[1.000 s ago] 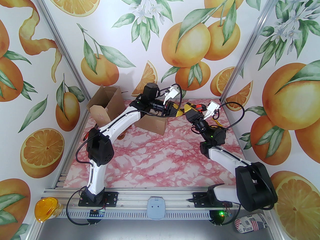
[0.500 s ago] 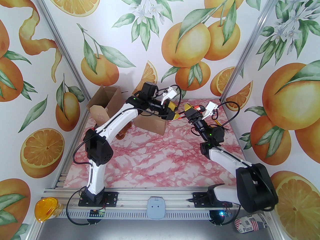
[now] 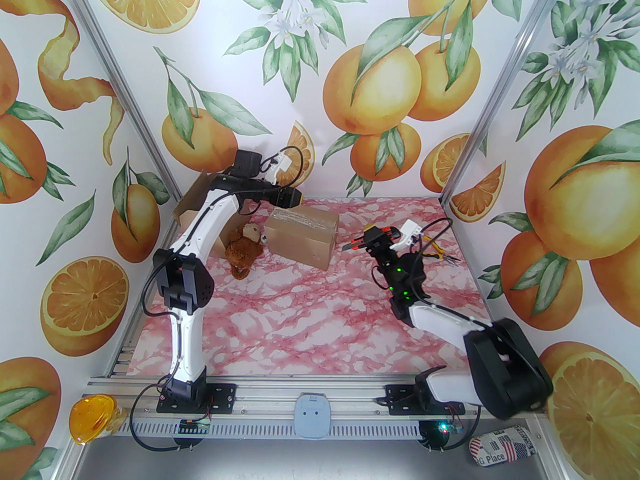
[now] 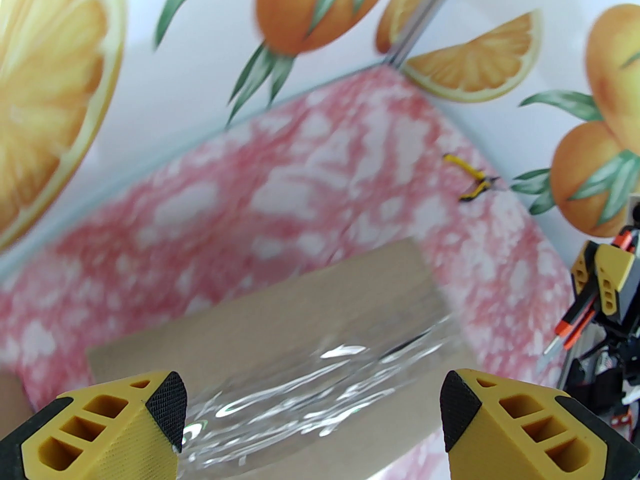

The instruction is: Unpack the express box

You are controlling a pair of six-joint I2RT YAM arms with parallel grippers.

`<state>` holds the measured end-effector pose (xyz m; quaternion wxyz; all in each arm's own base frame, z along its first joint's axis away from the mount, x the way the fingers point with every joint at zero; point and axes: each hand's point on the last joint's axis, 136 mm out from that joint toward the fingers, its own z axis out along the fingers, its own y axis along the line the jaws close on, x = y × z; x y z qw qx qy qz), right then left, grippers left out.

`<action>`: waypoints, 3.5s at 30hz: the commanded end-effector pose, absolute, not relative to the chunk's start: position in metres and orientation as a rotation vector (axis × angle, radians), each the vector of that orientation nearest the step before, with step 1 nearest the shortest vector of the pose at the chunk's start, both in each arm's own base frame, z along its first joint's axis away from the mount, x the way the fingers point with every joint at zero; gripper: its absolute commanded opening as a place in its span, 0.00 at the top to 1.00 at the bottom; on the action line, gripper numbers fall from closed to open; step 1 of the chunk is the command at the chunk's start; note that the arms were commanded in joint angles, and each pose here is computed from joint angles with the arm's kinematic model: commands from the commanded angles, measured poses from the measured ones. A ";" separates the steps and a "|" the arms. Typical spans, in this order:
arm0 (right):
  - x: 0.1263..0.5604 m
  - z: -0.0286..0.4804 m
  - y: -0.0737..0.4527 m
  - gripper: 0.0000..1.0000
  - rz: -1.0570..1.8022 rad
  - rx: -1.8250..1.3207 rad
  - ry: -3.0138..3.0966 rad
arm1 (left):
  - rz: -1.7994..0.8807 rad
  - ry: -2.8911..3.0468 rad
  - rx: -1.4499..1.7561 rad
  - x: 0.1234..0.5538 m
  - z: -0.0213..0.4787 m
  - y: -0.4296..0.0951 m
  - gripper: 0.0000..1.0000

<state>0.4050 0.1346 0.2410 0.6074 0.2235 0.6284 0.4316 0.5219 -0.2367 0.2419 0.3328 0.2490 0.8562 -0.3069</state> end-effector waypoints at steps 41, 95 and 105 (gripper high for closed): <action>0.452 0.238 0.128 1.00 1.095 0.866 1.128 | -0.922 2.547 0.595 0.483 0.143 -0.210 0.24; 0.455 0.211 0.127 1.00 1.052 0.885 1.154 | -0.933 2.601 0.588 0.476 0.130 -0.209 0.25; 0.460 0.206 0.142 1.00 1.110 0.926 1.143 | -1.021 2.624 0.593 0.457 0.124 -0.222 0.29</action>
